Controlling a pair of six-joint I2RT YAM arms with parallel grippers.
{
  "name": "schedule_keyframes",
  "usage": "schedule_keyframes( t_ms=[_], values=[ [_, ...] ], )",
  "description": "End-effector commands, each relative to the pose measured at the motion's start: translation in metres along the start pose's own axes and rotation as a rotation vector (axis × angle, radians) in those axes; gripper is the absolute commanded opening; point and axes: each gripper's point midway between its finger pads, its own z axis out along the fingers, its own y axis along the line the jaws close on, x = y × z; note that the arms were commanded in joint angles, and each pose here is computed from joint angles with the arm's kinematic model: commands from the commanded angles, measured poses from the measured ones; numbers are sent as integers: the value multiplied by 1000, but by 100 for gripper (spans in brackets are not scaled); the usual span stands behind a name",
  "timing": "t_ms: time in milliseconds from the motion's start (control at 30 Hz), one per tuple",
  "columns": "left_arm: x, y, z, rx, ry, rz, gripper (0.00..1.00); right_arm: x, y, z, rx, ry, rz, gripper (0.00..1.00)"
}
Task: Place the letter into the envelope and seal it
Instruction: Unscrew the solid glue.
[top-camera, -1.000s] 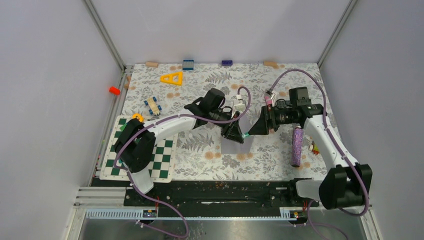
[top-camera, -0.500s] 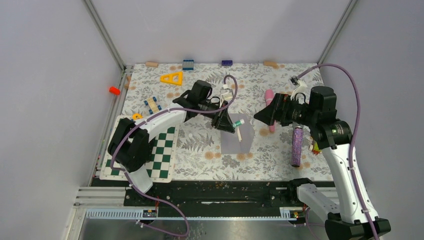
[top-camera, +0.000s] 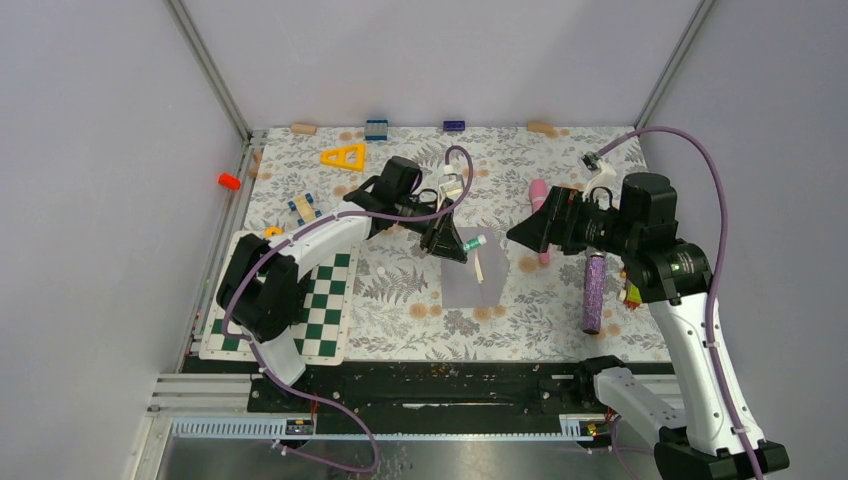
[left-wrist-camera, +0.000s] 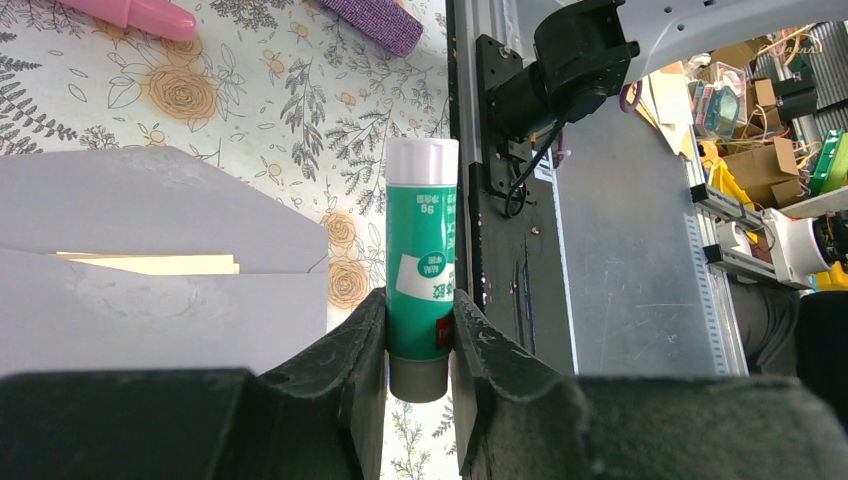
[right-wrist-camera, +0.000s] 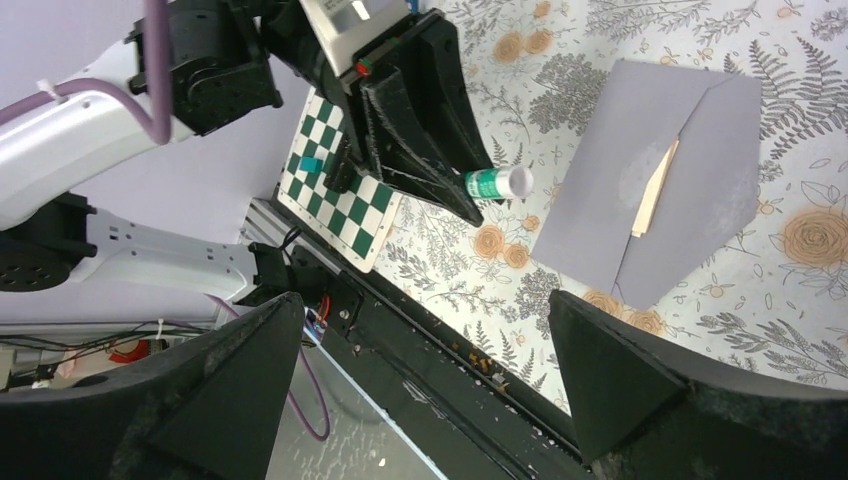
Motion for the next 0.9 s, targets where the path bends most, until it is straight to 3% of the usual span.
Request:
schedule_keyframes(
  t_ms=[0, 867],
  values=[
    [-18, -11, -4, 30, -29, 83, 15, -14, 27, -10, -58, -46, -45, 100],
    [-24, -15, -7, 26, -39, 100, 12, -7, 41, -13, -118, -32, -119, 100]
  ],
)
